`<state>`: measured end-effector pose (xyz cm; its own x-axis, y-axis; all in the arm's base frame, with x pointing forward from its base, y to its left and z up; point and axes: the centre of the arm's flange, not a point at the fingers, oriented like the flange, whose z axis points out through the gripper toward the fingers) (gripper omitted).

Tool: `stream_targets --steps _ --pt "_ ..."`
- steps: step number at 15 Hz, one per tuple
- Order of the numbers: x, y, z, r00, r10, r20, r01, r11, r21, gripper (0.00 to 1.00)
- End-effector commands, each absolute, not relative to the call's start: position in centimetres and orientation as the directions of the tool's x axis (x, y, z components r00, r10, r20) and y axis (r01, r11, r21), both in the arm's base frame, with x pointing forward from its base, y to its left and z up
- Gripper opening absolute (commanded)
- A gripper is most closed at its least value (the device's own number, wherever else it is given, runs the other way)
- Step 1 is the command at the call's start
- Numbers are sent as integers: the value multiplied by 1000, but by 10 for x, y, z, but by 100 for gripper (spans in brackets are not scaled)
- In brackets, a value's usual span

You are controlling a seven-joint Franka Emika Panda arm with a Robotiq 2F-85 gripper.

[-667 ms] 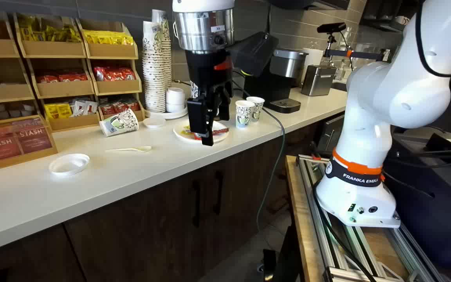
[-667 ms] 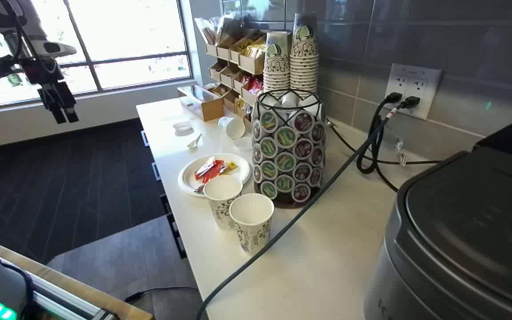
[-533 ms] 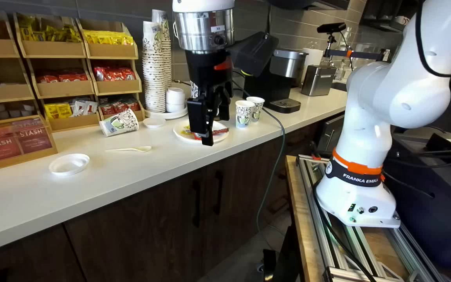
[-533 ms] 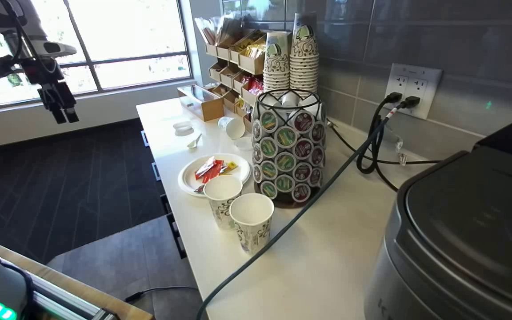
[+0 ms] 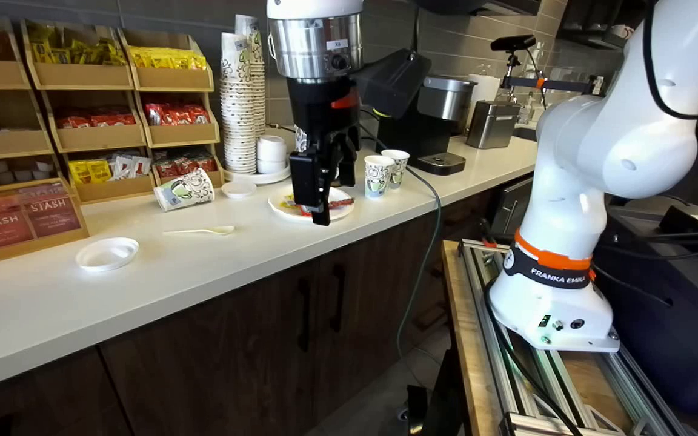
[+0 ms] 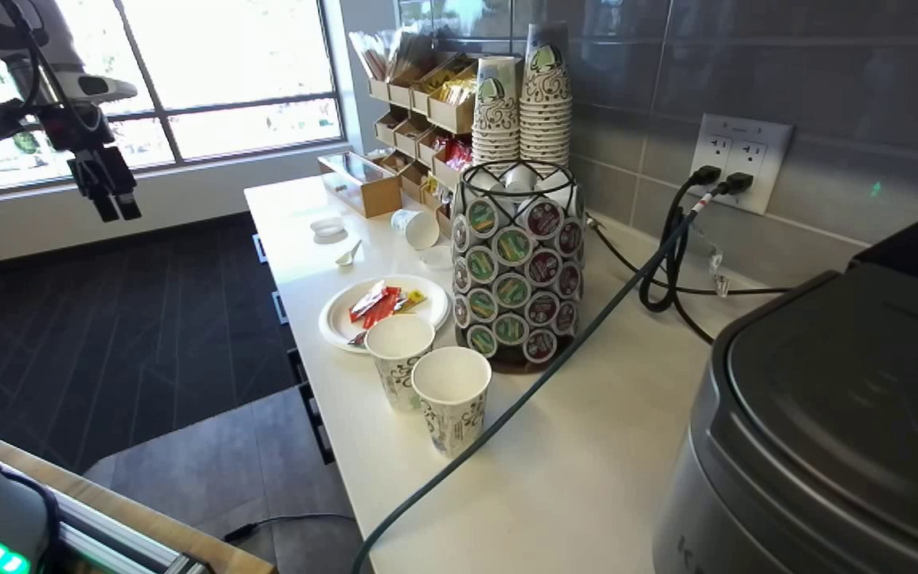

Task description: Put the plastic spoon in the paper cup on the left

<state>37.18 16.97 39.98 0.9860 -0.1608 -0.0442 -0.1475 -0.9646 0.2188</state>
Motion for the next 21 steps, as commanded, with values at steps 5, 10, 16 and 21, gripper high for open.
stream_targets --steps 5,10,16,21 --pt "429 189 403 997 -24 72 -36 -983 182 100" --pt "505 174 398 988 107 109 84 -977 195 100" --pt "583 116 377 975 216 42 203 -956 212 100" --pt "628 99 346 957 290 16 276 -923 269 100"
